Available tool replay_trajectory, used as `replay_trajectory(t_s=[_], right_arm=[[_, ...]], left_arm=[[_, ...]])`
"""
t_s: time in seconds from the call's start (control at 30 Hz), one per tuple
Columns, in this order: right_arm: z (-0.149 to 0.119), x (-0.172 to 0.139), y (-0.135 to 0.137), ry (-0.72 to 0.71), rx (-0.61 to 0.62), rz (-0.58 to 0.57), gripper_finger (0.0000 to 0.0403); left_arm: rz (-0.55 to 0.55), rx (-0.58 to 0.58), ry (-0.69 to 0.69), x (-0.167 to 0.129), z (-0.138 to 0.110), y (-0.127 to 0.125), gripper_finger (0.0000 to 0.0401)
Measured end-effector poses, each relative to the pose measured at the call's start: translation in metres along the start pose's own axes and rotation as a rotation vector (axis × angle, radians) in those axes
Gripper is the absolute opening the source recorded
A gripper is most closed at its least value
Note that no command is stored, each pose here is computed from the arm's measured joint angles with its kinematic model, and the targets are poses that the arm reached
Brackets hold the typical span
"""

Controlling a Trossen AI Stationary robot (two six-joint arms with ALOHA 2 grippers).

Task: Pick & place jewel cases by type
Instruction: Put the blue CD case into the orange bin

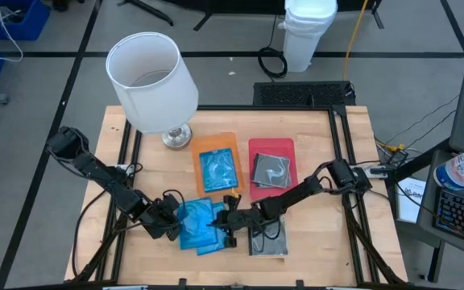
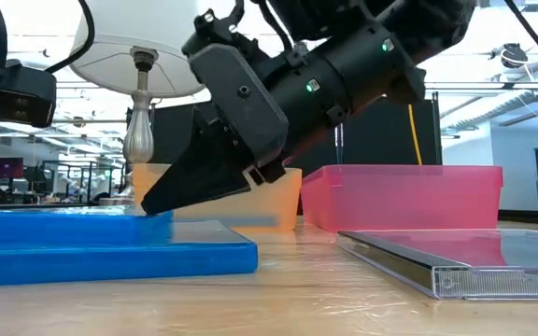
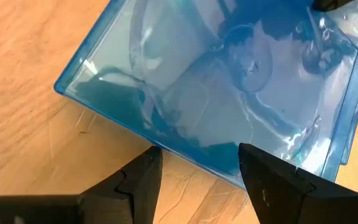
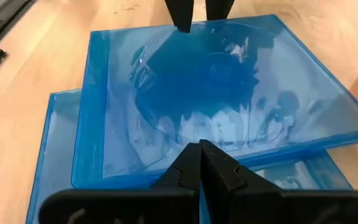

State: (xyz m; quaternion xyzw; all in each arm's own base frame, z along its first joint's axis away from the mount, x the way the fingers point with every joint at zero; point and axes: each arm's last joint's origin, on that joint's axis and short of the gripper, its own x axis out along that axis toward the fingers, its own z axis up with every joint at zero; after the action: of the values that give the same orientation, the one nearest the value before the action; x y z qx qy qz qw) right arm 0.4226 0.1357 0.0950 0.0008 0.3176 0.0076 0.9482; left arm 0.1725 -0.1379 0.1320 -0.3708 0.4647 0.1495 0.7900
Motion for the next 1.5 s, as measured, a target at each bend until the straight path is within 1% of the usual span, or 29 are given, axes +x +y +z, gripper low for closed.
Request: replay_trajectory(t_s=[0.13, 0.23, 0.4, 0.5, 0.57, 0.77, 1.0, 1.17, 1.3, 1.4, 1.5], right_arm=[[-0.006, 0.0, -0.003, -0.014, 0.021, 0.034, 0.0], [-0.012, 0.001, -0.007, 0.011, 0.038, 0.037, 0.0], [-0.02, 0.001, -0.01, 0.037, 0.056, 0.045, 0.0], [-0.02, 0.001, -0.009, 0.038, 0.056, 0.074, 0.0], [-0.019, 0.001, -0.009, 0.037, 0.056, 0.089, 0.0], [-0.02, 0.002, -0.009, 0.04, 0.056, 0.093, 0.0], [-0.022, 0.002, -0.011, 0.068, 0.063, 0.108, 0.0], [-0.035, 0.013, -0.016, 0.099, 0.094, 0.12, 0.0], [-0.045, 0.027, -0.023, 0.08, 0.149, 0.156, 0.0], [-0.047, 0.031, -0.026, 0.061, 0.179, 0.172, 0.0], [-0.047, 0.031, -0.026, 0.06, 0.187, 0.16, 0.0]], left_arm=[[-0.007, 0.025, 0.02, -0.004, 0.001, 0.0, 0.0214], [0.001, 0.031, 0.021, -0.012, 0.002, 0.003, 0.0214], [0.063, 0.025, -0.021, -0.03, 0.007, 0.014, 0.0214], [0.037, 0.027, -0.072, -0.04, 0.012, 0.014, 0.0214], [0.019, 0.062, -0.074, -0.043, 0.016, 0.014, 0.0214], [0.02, 0.132, 0.012, -0.04, 0.033, 0.019, 0.0214], [0.113, 0.171, 0.052, -0.036, 0.055, 0.035, 0.0214], [0.048, 0.176, 0.133, -0.033, 0.065, 0.041, 0.0214], [0.036, 0.177, 0.161, -0.031, 0.068, 0.046, 0.0214], [0.011, 0.179, 0.207, -0.029, 0.067, 0.048, 0.0214], [-0.016, 0.166, 0.274, -0.027, 0.062, 0.051, 0.0214]])
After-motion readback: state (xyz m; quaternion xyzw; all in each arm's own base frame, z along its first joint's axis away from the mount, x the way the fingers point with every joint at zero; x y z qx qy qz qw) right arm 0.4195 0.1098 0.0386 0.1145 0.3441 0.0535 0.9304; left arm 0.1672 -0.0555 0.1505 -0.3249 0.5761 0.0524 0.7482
